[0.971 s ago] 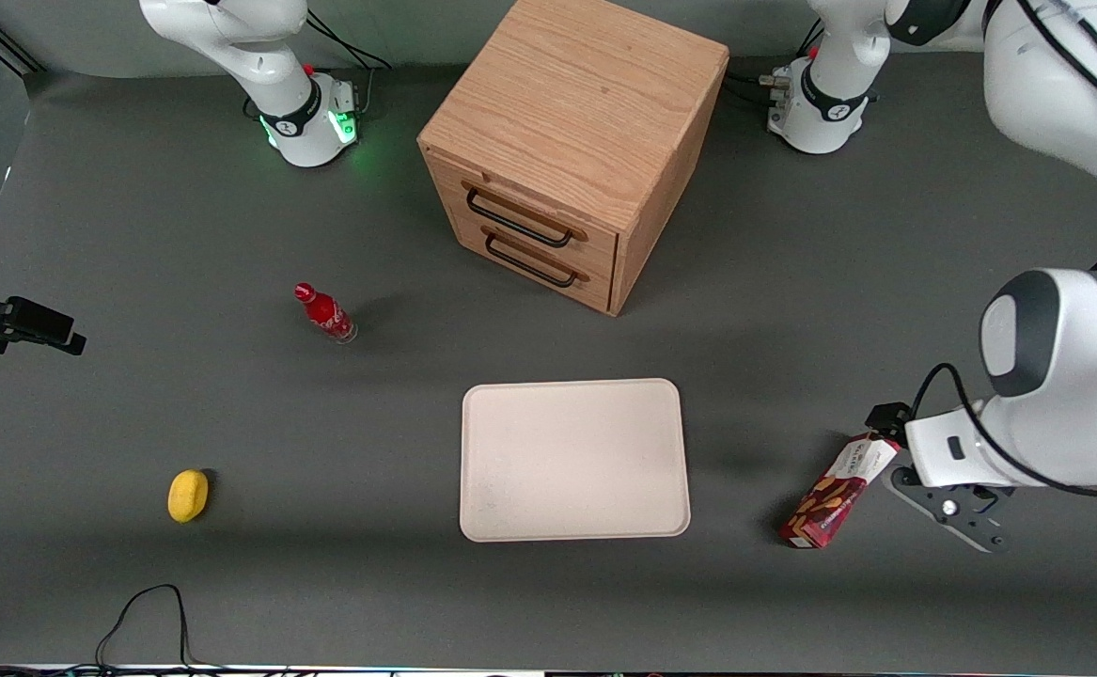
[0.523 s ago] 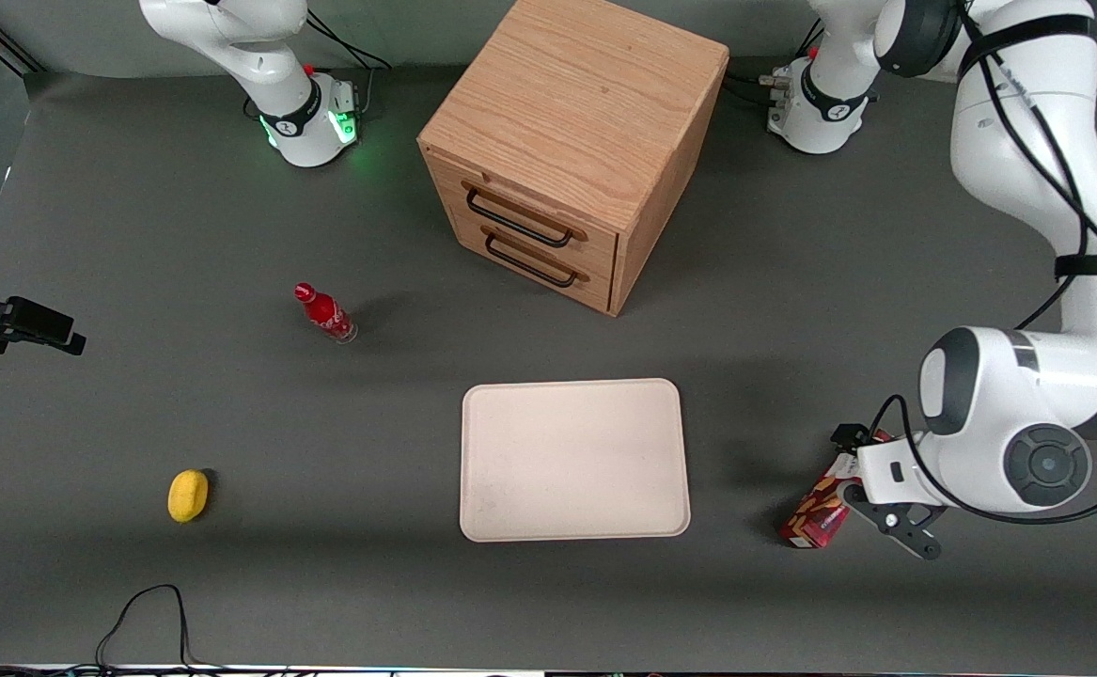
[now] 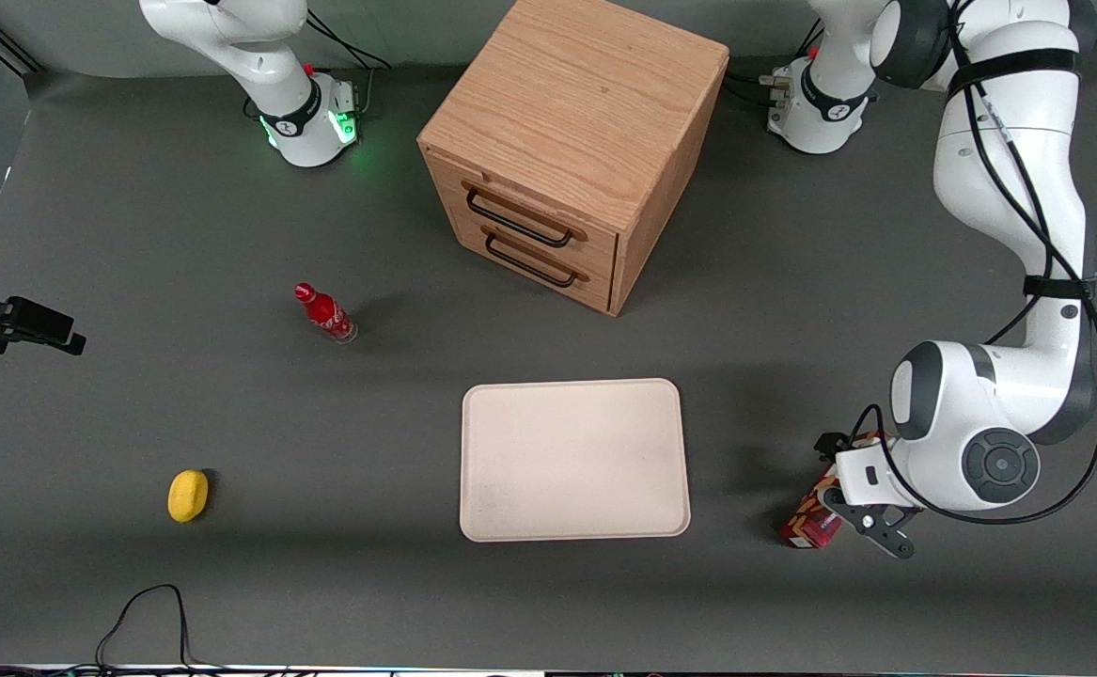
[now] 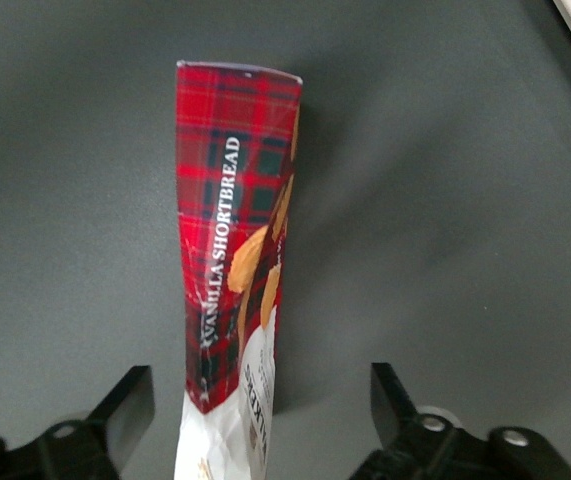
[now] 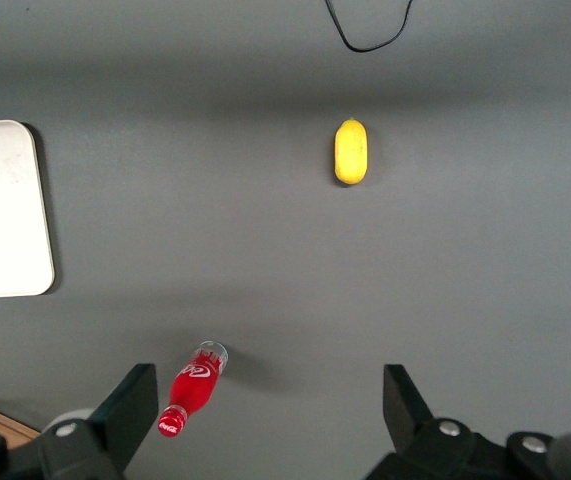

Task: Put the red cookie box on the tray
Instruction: 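Lower the left gripper and close it on the shortbread box's end, then lift the shortbread box upright with the left gripper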

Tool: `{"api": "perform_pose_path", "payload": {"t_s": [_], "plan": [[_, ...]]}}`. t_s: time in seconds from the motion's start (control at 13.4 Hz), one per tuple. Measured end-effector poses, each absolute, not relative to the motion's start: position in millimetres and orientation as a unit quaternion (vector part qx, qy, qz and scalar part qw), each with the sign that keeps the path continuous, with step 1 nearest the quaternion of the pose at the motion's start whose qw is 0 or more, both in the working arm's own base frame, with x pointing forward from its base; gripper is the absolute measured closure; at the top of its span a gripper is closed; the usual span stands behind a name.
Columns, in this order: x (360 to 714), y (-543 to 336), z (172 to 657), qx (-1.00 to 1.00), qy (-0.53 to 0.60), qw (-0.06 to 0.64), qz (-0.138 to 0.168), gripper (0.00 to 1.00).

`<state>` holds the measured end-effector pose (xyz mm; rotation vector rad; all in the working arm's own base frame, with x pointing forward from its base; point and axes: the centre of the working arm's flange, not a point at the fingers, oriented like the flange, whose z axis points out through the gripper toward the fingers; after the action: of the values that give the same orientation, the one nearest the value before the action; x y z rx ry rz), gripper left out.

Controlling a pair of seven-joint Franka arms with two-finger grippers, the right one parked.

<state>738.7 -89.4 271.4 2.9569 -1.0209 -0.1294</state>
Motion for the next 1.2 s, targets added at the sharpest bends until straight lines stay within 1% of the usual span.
{"api": "perform_pose_path", "payload": {"t_s": [0.07,0.15,0.22,0.3,0.37,0.45,0.52,0.6,0.67,0.75,0.82,0.9,0.97,1.2], "plan": [[739.8,-89.5,268.6,0.945,-0.326,0.005,-0.037,0.08],[740.8,-89.7,266.0,0.945,-0.326,0.004,-0.033,0.14],[741.4,-89.8,263.2,0.945,-0.326,0.004,-0.031,0.14],[742.7,-90.0,260.9,0.945,-0.326,0.003,-0.027,0.22],[744.0,-90.2,258.9,0.945,-0.326,0.002,-0.021,0.27],[744.6,-90.3,257.3,0.945,-0.326,0.001,-0.019,0.28],[744.8,-90.4,257.0,0.945,-0.326,0.001,-0.018,0.34],[745.0,-90.4,257.4,0.945,-0.326,0.001,-0.018,0.44],[745.1,-90.4,257.5,0.945,-0.326,0.001,-0.017,0.59],[745.3,-90.4,257.7,0.945,-0.326,0.001,-0.017,0.69],[745.4,-90.3,257.7,0.945,-0.326,0.001,-0.016,0.82],[745.4,-90.2,257.6,0.945,-0.326,0.001,-0.016,0.91],[745.3,-90.3,257.5,0.945,-0.326,0.001,-0.016,0.98],[746.1,-89.2,258.8,0.945,-0.326,0.001,-0.015,0.98]]}}
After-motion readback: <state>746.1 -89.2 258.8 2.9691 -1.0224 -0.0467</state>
